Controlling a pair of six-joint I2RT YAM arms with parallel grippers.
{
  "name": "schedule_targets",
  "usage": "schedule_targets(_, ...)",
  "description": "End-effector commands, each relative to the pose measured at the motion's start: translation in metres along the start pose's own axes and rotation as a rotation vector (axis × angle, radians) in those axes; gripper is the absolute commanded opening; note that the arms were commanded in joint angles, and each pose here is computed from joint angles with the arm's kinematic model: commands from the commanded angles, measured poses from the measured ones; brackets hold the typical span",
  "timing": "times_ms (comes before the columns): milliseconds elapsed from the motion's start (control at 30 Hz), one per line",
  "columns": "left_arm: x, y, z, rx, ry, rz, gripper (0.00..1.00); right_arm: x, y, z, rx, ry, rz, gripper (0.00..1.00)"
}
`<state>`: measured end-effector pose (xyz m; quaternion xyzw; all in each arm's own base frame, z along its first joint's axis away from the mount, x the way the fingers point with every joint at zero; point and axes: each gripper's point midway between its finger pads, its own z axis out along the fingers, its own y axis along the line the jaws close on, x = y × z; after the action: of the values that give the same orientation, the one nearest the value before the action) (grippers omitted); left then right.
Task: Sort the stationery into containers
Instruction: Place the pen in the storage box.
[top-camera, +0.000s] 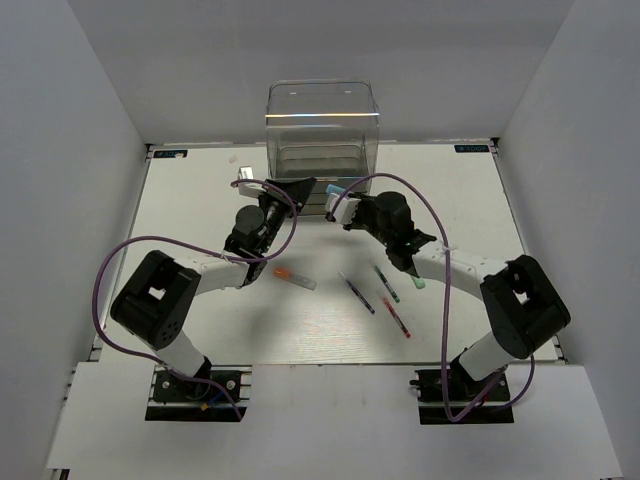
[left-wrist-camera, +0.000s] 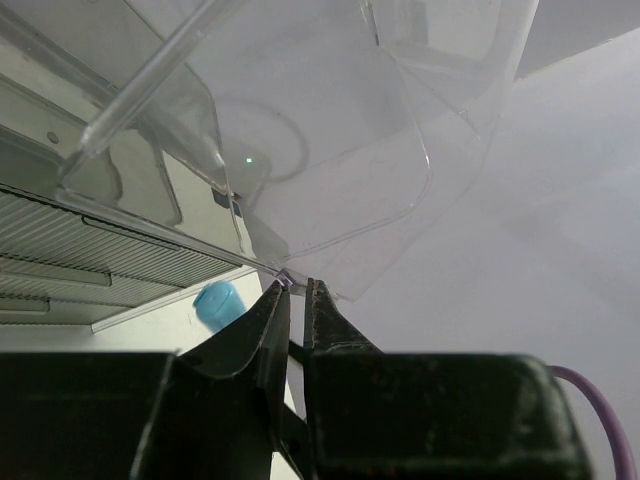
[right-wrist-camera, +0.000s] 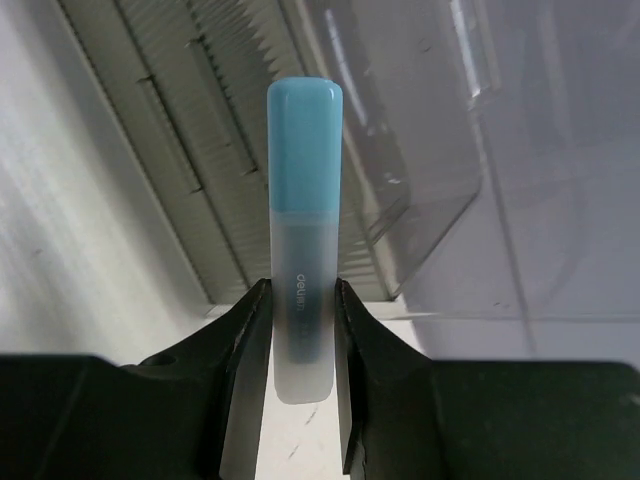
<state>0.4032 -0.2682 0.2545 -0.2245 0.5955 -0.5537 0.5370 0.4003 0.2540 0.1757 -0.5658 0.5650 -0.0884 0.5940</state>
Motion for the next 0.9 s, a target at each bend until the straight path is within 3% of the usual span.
schedule_targets(0,-0.022,-0.048,0.001,0.12,-0.057,0.002,0.0,-0.029,-0.048,0.004,0.167,-0.093,-0.081,0.0)
schedule_targets(433,-0.021,-0.052,0.004,0.132,-0.052,0.001,0.0,-0.034,-0.073,0.018,0.358,-0.132,-0.282,0.0)
schedule_targets(867,-0.02,-0.053,0.004,0.136,-0.044,0.002,0.0,-0.026,-0.07,0.036,0.423,-0.115,-0.459,0.0)
